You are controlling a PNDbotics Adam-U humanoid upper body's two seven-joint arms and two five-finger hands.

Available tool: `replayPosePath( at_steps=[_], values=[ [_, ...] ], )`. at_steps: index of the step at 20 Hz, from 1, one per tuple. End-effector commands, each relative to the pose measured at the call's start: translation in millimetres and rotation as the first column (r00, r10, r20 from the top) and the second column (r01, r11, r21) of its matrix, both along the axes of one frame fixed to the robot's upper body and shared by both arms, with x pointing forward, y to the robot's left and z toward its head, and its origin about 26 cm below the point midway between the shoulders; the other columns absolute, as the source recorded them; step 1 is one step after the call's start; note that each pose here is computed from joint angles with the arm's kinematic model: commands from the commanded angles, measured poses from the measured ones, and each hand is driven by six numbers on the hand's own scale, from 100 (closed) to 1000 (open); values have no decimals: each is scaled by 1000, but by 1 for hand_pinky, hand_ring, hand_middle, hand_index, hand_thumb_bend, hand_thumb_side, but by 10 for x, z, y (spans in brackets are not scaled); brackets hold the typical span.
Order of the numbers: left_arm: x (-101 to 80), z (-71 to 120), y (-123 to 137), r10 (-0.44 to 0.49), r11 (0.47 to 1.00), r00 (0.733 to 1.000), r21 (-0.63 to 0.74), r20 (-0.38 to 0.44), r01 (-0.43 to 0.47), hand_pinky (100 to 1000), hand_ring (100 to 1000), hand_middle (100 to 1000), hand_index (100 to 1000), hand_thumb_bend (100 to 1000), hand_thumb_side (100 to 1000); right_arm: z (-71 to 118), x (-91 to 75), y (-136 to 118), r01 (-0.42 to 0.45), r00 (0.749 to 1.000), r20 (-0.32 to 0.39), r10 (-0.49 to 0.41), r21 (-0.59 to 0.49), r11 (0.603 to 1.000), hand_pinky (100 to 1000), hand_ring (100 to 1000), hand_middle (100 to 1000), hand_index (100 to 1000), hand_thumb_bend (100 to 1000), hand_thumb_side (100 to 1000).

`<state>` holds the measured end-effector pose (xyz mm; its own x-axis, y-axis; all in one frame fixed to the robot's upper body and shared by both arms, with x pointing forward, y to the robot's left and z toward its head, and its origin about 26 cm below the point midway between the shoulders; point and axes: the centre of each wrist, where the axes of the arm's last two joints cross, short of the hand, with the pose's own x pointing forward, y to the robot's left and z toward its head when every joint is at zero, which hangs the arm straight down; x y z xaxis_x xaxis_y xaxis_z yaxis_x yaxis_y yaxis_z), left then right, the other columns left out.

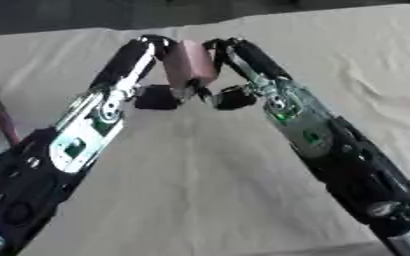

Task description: Pick up the objects with one hand, pass them to the other hand, and then place them into the box on the other side of the table.

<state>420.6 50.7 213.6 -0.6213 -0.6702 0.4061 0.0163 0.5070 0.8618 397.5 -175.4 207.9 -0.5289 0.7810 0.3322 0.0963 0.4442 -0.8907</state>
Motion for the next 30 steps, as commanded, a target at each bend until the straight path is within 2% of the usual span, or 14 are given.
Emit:
replayPosePath(
  at_steps=[1, 4, 5, 6, 7, 9, 15, 22, 26, 29, 30],
  values=[
    [10, 134, 19, 4, 999, 999, -37, 33, -3, 879, 681, 546, 473, 100, 141, 63, -13, 31, -4, 1000, 20, 4, 8, 1000, 752, 724, 541, 681, 237, 100],
    [7, 133, 18, 2, 999, 999, -34, 34, -1, 873, 674, 537, 455, 100, 145, 58, -12, 29, 2, 1000, 22, -2, -3, 1000, 791, 812, 685, 831, 290, 100],
    [7, 133, 19, 2, 999, 999, -33, 34, -1, 873, 674, 537, 455, 100, 145, 58, -11, 28, 4, 1000, 24, -3, -8, 1000, 791, 812, 685, 831, 290, 100],
    [9, 134, 23, 4, 1000, 999, -30, 36, -2, 870, 672, 534, 447, 100, 137, 56, -8, 25, 6, 1000, 24, -6, -18, 1000, 836, 882, 772, 922, 297, 109],
    [11, 134, 28, 6, 1000, 999, -27, 38, -5, 869, 670, 533, 442, 100, 135, 57, -5, 22, 10, 1000, 26, -9, -30, 999, 849, 901, 791, 944, 298, 163],
    [15, 138, 36, 10, 1000, 999, -23, 44, -9, 866, 664, 533, 434, 100, 128, 63, -3, 14, 21, 999, 36, -19, -49, 999, 867, 930, 820, 962, 309, 209],
    [46, 140, 85, 29, 1000, 998, -6, 54, -29, 860, 663, 529, 416, 100, 104, 80, -6, 1, 62, 996, 70, -58, -68, 996, 888, 954, 844, 997, 357, 229],
    [106, 166, 206, 64, 998, 995, 5, 79, -65, 852, 666, 528, 412, 100, 100, 72, -9, -18, 69, 996, 70, -63, -90, 994, 900, 963, 852, 1000, 376, 223],
    [182, 293, 439, 112, 993, 987, 30, 118, -116, 842, 668, 527, 412, 100, 100, 61, -5, -67, 89, 994, 67, -83, -98, 991, 891, 950, 848, 1000, 368, 202],
    [200, 405, 690, 144, 988, 983, 45, 113, -150, 841, 668, 528, 415, 103, 100, 47, -4, -113, 98, 994, 59, -93, -102, 990, 883, 943, 836, 1000, 355, 114],
    [189, 455, 789, 153, 986, 982, 49, 114, -160, 840, 669, 529, 416, 112, 100, 42, -3, -134, 105, 994, 54, -100, -101, 989, 877, 937, 829, 993, 341, 112]
  ],
)
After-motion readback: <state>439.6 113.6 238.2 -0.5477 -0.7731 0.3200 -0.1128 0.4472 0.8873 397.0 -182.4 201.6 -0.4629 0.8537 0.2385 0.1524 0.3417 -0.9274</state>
